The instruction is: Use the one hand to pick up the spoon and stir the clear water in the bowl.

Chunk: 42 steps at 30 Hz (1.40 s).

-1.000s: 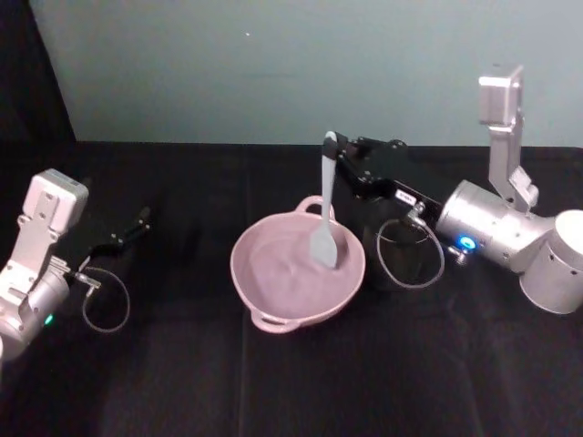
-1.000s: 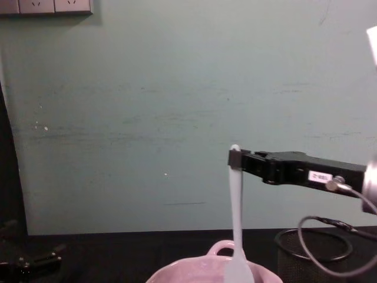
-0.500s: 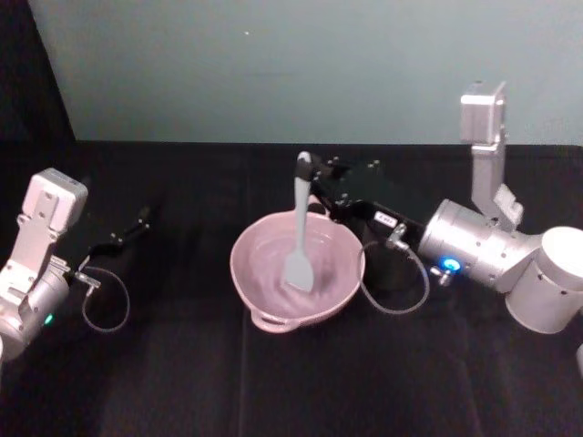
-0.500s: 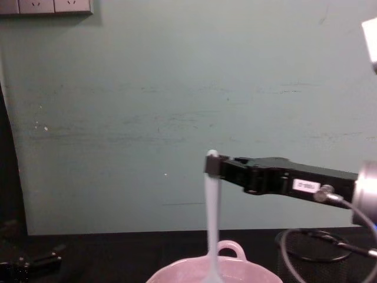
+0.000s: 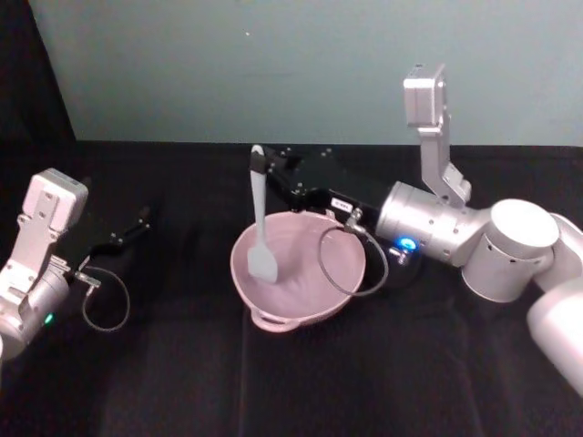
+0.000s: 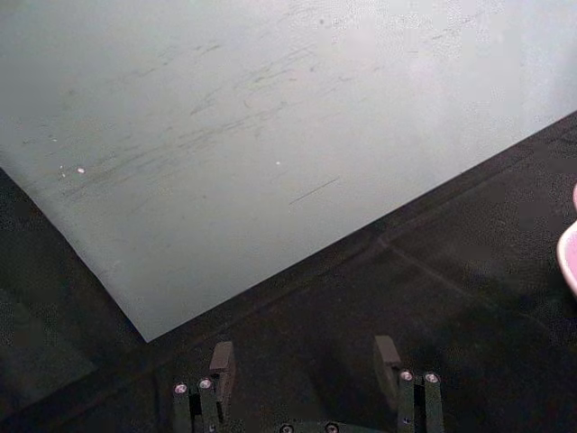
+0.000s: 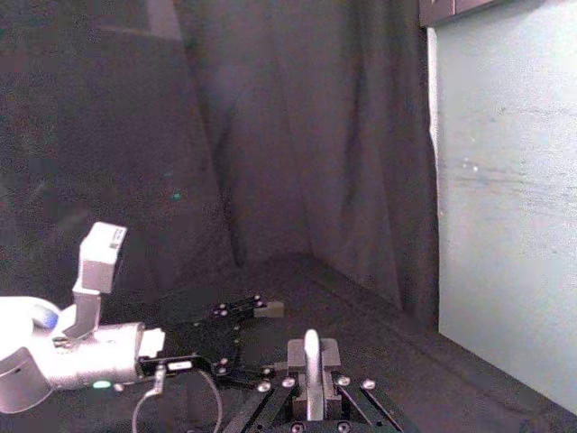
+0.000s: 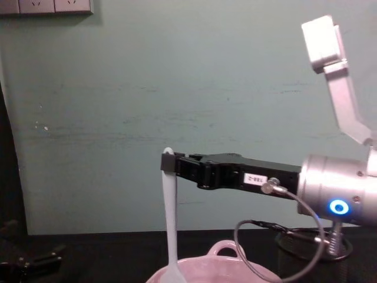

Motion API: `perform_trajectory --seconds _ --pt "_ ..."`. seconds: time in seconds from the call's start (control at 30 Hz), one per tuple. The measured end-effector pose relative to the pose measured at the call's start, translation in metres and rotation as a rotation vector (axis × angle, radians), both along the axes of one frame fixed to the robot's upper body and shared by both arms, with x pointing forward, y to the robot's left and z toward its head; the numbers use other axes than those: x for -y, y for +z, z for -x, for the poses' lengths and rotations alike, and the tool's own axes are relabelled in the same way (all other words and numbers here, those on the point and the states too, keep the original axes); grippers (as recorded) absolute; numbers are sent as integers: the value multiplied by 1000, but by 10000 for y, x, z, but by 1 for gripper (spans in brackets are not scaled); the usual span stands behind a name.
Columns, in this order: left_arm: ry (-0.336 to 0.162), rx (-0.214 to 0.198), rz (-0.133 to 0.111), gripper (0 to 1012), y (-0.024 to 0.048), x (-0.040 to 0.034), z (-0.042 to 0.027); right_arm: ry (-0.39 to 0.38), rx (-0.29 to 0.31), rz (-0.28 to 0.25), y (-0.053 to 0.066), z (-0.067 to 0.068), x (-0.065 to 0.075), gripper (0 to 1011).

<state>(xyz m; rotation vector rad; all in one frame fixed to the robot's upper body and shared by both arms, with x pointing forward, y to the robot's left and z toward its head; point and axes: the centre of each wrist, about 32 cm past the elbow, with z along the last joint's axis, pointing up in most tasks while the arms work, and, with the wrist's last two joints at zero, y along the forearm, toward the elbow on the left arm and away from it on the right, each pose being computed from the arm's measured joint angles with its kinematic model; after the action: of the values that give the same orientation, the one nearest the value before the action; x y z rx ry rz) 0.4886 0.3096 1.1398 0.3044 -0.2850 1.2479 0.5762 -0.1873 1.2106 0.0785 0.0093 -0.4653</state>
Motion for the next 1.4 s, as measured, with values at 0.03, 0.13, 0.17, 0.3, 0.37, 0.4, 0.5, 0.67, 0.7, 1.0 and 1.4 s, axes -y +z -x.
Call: perform_trajectory --seconds 0.03,0.13,0.17,0.3,0.37,0.4,0.5,0.67,0.7,1.0,1.4 --pt "0 0 0 1011 0 0 0 0 1 0 5 -23 -4 100" --pt "0 0 0 1011 0 0 0 -5 -2 1 -4 -101 -7 100" --pt "0 0 0 1011 0 0 0 -7 -1 0 -2 -123 -6 100" --pt "0 0 0 1011 0 0 0 -25 -1 0 -3 -202 42 100" --pt "0 0 0 1011 0 0 0 -39 1 0 -1 -237 89 100" --pt "0 0 0 1011 0 0 0 -45 1 0 -1 -246 108 100" --pt "0 0 0 1011 0 0 0 -71 3 0 2 -267 200 100" --pt "0 0 0 1011 0 0 0 -125 8 -1 -3 -215 387 100" --pt "0 0 0 1011 0 0 0 -132 9 -1 -2 -199 414 100" --pt "0 0 0 1011 0 0 0 -184 4 -3 -34 80 604 100" --pt "0 0 0 1011 0 0 0 -152 9 -4 -42 335 486 100"
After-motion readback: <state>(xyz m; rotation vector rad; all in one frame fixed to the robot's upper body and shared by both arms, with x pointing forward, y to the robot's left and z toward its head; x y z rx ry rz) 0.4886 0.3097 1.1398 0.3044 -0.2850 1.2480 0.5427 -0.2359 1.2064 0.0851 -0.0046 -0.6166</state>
